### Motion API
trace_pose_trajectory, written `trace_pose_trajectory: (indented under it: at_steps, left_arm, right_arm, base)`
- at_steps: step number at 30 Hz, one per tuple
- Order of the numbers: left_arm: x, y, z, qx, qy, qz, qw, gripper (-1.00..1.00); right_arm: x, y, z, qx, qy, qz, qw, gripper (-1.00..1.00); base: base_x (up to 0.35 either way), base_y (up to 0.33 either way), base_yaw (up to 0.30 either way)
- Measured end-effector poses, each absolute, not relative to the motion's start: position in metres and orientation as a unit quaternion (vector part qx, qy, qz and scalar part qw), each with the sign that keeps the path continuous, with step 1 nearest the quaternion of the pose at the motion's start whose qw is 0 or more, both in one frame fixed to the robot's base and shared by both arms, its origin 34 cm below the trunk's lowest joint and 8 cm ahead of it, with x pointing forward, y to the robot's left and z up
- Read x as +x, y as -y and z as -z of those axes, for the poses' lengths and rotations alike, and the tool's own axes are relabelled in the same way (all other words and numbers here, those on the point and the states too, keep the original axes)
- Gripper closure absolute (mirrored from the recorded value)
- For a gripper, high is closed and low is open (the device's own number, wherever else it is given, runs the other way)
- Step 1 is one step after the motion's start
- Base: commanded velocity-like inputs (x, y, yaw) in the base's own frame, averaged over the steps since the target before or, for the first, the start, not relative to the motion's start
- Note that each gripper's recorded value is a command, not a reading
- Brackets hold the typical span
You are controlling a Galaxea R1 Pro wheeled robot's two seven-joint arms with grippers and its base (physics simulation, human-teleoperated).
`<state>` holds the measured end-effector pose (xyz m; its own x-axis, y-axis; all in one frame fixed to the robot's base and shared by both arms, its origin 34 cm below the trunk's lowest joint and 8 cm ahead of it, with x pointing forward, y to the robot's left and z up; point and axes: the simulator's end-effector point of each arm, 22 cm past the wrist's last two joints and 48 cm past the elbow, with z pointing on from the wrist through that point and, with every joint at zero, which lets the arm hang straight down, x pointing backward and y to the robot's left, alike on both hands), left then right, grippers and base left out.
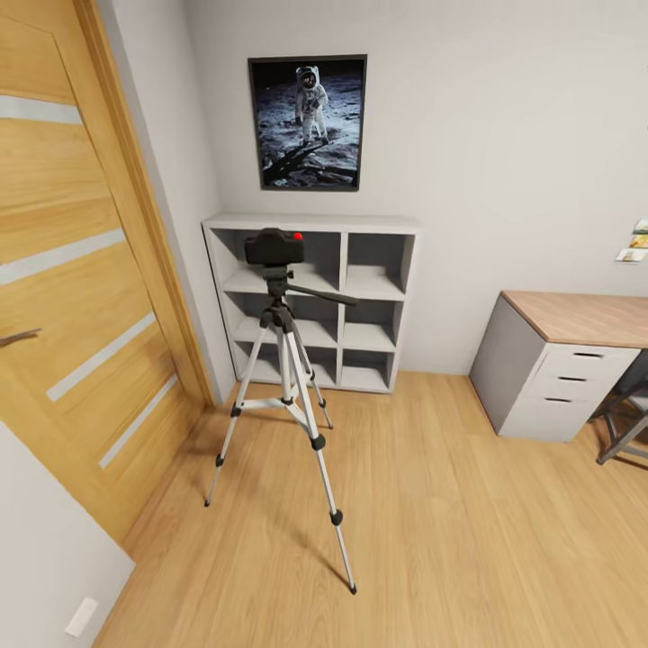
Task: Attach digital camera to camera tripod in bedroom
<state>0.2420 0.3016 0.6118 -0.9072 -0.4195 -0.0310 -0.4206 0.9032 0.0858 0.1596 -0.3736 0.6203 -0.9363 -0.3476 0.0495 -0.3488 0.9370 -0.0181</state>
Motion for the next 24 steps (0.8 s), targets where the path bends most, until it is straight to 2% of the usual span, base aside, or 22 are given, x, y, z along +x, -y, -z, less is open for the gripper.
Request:
trace_pose_trajectory:
  at_steps: [24]
  left_arm:
    - [0.257,-0.301,-0.617,-0.216,-0.975,-0.041,0.025,-1.0]
  right_arm:
    - [0.174,0.374,-0.623,0.177,0.984,-0.017,0.004,-1.0]
  base:
    - [0.0,0.0,0.0]
